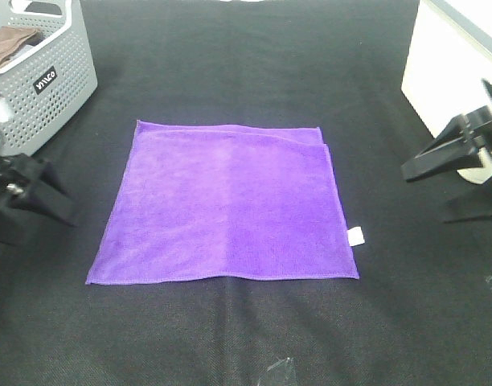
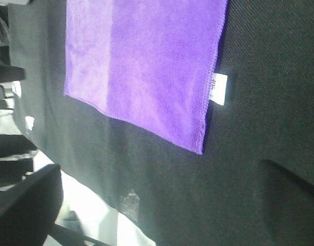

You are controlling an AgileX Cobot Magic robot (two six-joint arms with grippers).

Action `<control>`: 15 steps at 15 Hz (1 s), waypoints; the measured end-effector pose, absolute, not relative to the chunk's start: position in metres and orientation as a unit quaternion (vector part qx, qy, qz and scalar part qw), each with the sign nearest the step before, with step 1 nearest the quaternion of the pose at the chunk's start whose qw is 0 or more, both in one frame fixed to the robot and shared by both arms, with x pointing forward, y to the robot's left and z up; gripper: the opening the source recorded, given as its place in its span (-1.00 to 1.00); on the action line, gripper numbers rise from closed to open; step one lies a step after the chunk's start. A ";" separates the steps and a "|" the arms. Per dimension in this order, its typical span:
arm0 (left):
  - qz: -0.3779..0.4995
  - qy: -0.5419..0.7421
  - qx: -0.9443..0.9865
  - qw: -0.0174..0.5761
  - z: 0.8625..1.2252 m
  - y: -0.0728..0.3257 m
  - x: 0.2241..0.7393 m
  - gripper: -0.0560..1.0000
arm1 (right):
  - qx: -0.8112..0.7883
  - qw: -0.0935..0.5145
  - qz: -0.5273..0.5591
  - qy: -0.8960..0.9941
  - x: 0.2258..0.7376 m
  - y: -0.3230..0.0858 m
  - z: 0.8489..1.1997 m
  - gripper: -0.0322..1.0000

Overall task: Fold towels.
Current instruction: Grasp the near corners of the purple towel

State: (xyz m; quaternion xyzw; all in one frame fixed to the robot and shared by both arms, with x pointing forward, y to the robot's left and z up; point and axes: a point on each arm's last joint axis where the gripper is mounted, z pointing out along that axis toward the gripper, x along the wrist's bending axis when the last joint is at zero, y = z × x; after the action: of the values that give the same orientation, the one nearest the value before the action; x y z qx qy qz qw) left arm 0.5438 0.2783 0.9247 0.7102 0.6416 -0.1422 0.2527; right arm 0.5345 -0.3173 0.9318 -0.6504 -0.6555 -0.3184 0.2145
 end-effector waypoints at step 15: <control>-0.197 0.642 0.677 0.302 0.864 0.270 0.563 0.87 | -0.642 0.244 -0.274 -0.673 0.547 -0.284 0.859 0.87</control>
State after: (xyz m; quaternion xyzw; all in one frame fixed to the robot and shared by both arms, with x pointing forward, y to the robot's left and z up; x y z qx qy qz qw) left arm 0.5628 0.2696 0.8641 0.6766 0.6420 -0.1967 0.3024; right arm 0.5470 -0.2837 0.8595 -0.6415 -0.6735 -0.2745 0.2439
